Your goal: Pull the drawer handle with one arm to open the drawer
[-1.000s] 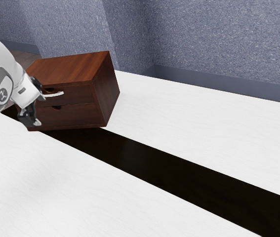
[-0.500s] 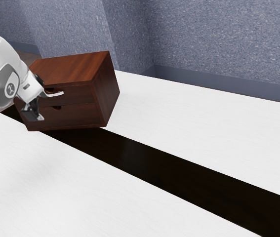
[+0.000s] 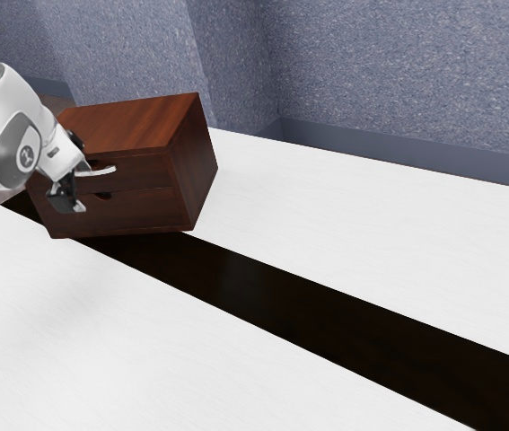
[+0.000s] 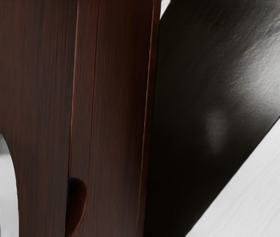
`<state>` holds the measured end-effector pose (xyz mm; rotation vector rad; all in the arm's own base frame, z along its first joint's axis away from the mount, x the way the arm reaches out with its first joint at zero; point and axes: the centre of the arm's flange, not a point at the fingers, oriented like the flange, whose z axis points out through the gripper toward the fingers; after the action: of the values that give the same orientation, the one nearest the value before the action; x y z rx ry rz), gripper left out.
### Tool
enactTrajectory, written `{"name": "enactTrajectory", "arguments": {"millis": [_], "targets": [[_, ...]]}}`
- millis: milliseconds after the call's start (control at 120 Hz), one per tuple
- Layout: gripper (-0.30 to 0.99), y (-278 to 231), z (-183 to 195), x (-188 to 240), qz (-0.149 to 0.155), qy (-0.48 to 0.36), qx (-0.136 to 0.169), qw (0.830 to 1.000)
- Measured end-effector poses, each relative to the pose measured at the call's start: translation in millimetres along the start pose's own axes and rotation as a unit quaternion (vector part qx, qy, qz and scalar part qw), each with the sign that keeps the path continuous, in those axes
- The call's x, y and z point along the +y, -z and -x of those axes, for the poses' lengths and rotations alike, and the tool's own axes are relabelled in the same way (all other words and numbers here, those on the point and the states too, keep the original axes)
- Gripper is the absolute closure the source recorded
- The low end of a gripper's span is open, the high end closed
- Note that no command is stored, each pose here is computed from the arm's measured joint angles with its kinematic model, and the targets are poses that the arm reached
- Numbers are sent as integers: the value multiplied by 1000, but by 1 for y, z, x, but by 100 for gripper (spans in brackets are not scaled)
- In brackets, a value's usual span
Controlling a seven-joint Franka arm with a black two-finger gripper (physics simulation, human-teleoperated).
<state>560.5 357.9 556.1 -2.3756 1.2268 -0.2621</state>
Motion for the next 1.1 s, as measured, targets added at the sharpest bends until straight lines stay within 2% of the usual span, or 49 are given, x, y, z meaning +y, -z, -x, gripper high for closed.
{"name": "enactTrajectory", "arguments": {"millis": [217,417,542,642,883,1067,1100], "targets": [[0,-11,3,-10,-2,2,1,1000],[-2,-31,1,-10,9,1,2,1000],[3,-26,2,-14,3,2,2,1000],[2,-21,8,-22,-6,6,-1,1000],[-3,-40,9,-28,-2,10,0,1000],[-13,-44,10,-26,3,10,0,1000],[-11,-45,11,-26,4,10,-1,1000]]}}
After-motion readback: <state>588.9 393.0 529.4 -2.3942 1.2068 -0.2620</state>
